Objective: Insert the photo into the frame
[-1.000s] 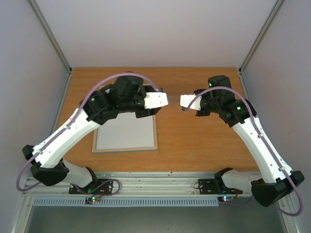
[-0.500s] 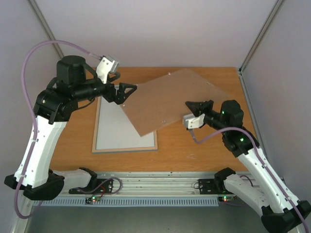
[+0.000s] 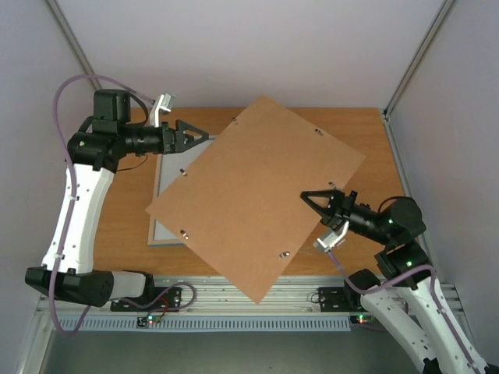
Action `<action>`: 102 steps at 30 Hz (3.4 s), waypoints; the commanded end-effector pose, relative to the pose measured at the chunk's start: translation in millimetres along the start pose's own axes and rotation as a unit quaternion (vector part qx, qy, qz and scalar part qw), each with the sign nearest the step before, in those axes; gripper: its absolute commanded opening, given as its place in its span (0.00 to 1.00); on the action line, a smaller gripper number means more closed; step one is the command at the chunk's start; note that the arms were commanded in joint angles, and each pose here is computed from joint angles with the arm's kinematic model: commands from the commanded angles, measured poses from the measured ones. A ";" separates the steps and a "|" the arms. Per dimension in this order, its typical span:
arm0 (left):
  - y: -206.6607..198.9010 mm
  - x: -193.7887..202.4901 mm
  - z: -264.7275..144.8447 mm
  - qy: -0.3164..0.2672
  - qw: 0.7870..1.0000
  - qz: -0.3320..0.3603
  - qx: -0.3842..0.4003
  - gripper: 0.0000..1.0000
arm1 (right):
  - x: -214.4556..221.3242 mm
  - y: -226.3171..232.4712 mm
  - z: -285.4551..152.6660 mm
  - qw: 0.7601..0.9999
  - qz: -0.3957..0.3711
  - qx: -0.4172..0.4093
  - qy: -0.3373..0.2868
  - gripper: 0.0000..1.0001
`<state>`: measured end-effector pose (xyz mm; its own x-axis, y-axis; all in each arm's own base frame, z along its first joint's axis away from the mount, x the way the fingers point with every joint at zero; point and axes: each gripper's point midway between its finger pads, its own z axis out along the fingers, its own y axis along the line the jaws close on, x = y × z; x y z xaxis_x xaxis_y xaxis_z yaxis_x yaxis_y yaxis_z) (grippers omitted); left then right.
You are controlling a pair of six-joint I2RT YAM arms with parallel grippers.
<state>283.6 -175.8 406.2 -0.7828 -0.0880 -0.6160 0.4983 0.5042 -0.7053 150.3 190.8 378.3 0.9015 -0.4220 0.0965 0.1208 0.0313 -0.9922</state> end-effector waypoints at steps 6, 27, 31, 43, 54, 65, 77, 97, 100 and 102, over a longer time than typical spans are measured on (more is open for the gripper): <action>-2.2 10.0 16.8 0.041 0.990 -0.087 0.108 0.82 | -30.4 -12.1 -22.9 0.989 -0.141 0.018 -0.029 0.01; -0.9 57.5 49.1 0.116 0.965 -0.168 0.163 0.39 | -26.6 -4.2 -19.7 0.988 -0.151 0.008 -0.026 0.01; -3.0 54.0 49.1 0.113 0.966 -0.159 0.168 0.19 | -23.6 1.3 -19.1 0.989 -0.149 -0.001 -0.020 0.03; 2.0 -15.0 17.3 0.001 0.987 -0.082 0.136 0.00 | 41.9 37.3 -15.0 0.987 -0.054 -0.050 0.142 0.83; 36.6 -60.1 -27.2 -0.131 0.980 0.094 -0.114 0.00 | 102.6 106.7 -21.6 0.830 0.415 -0.165 0.335 0.95; 17.7 -56.2 -15.5 -0.143 0.989 0.012 0.023 0.00 | 74.0 105.8 35.8 0.404 0.860 -0.215 0.227 0.90; 9.9 -65.0 -19.1 -0.186 0.975 -0.053 0.106 0.00 | 135.1 126.4 55.9 0.170 0.969 -0.089 0.153 0.97; 39.3 -43.7 -8.4 -0.177 0.978 -0.088 0.073 0.00 | 148.5 115.0 115.4 0.064 0.992 -0.113 -0.007 0.32; 50.8 -34.4 -6.3 -0.172 0.979 -0.094 0.047 0.01 | 146.8 116.7 115.8 0.057 0.991 -0.118 -0.010 0.09; 62.1 -25.5 -4.7 -0.163 0.981 -0.101 0.016 0.06 | 144.3 120.2 113.6 0.057 0.991 -0.119 -0.007 0.01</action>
<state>354.2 -128.3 369.6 -0.7206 -0.5270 -0.4506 0.2706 0.3846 -0.8825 350.8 230.9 272.0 -0.9481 0.2124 -0.2365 -0.2346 0.0346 0.9715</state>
